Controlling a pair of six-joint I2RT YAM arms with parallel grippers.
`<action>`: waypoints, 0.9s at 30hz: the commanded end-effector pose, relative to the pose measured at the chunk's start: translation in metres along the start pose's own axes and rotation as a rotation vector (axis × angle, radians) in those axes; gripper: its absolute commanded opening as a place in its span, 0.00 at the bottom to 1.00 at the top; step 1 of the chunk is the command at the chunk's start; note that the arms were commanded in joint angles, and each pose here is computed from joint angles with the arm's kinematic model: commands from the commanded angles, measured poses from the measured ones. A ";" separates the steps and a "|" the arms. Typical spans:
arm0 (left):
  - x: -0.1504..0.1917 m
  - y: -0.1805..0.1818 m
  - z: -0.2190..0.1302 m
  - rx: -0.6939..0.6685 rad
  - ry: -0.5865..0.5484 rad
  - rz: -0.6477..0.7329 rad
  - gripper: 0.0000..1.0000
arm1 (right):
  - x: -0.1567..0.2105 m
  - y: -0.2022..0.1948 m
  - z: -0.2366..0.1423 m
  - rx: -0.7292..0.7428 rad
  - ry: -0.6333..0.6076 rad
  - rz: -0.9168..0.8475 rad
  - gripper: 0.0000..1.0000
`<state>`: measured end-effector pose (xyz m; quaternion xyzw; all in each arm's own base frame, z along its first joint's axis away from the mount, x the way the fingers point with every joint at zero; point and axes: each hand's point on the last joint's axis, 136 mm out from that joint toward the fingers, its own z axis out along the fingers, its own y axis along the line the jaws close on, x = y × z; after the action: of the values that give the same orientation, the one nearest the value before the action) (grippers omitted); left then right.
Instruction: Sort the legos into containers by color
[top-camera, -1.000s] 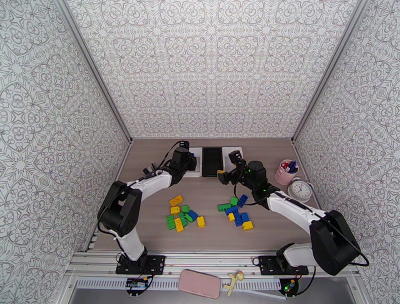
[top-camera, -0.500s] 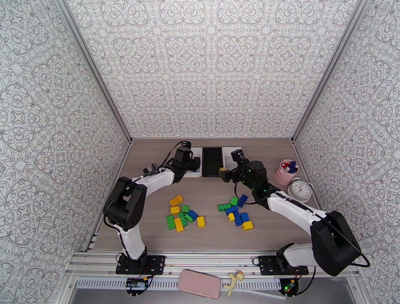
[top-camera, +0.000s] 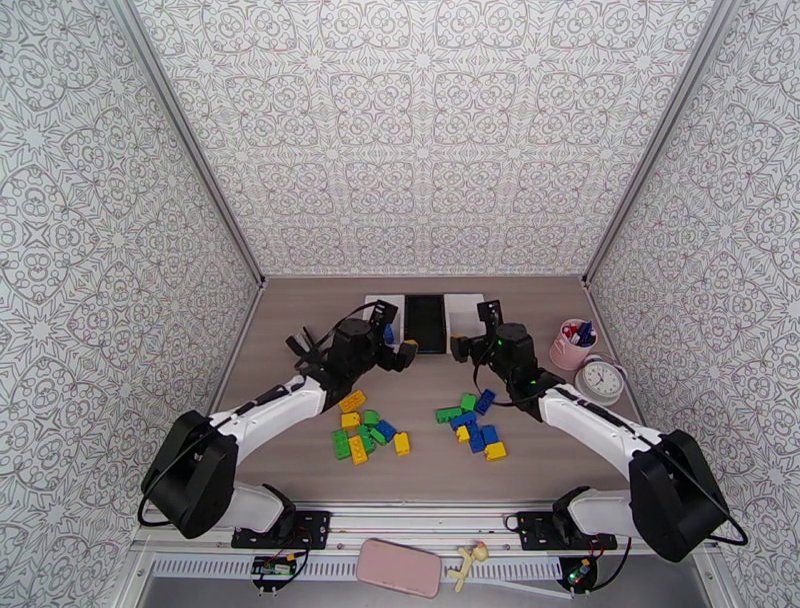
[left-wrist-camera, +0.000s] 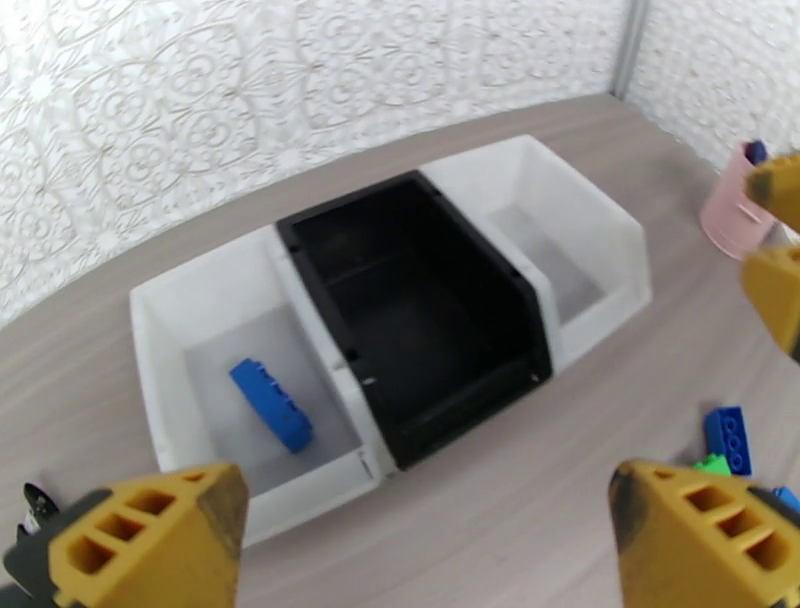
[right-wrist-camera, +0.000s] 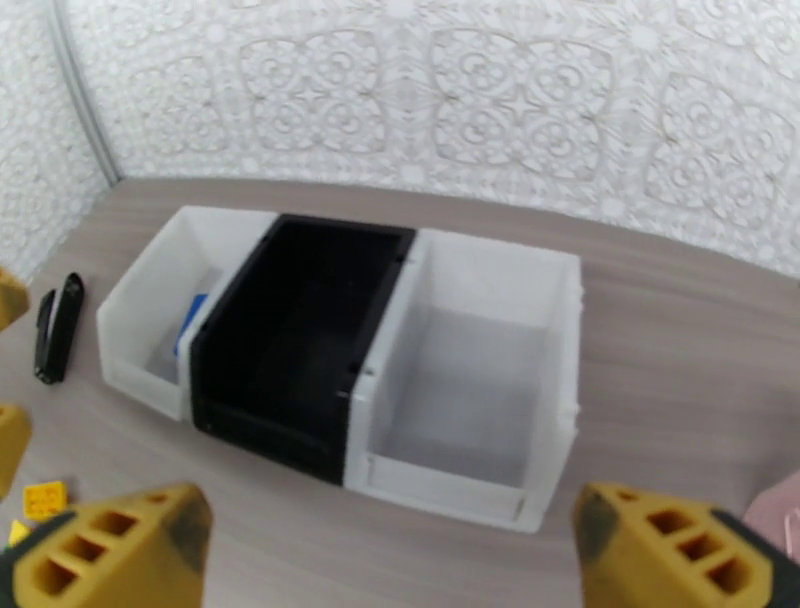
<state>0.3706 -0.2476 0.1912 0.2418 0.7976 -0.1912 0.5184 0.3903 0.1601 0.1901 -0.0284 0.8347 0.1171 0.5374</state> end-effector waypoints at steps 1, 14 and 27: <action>-0.005 -0.030 -0.008 0.161 -0.059 0.092 1.00 | 0.016 -0.034 -0.007 0.199 0.038 0.184 0.99; -0.006 -0.068 -0.019 0.343 -0.113 0.227 1.00 | 0.114 -0.039 -0.012 0.325 0.453 0.418 0.90; -0.003 -0.076 -0.026 0.396 -0.118 0.252 1.00 | 0.177 -0.025 -0.012 0.390 0.689 0.564 0.75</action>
<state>0.3168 -0.2935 0.1994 0.4066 0.6976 -0.2836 0.5172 0.3150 0.1388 0.0320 0.2373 0.9480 0.0724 0.1994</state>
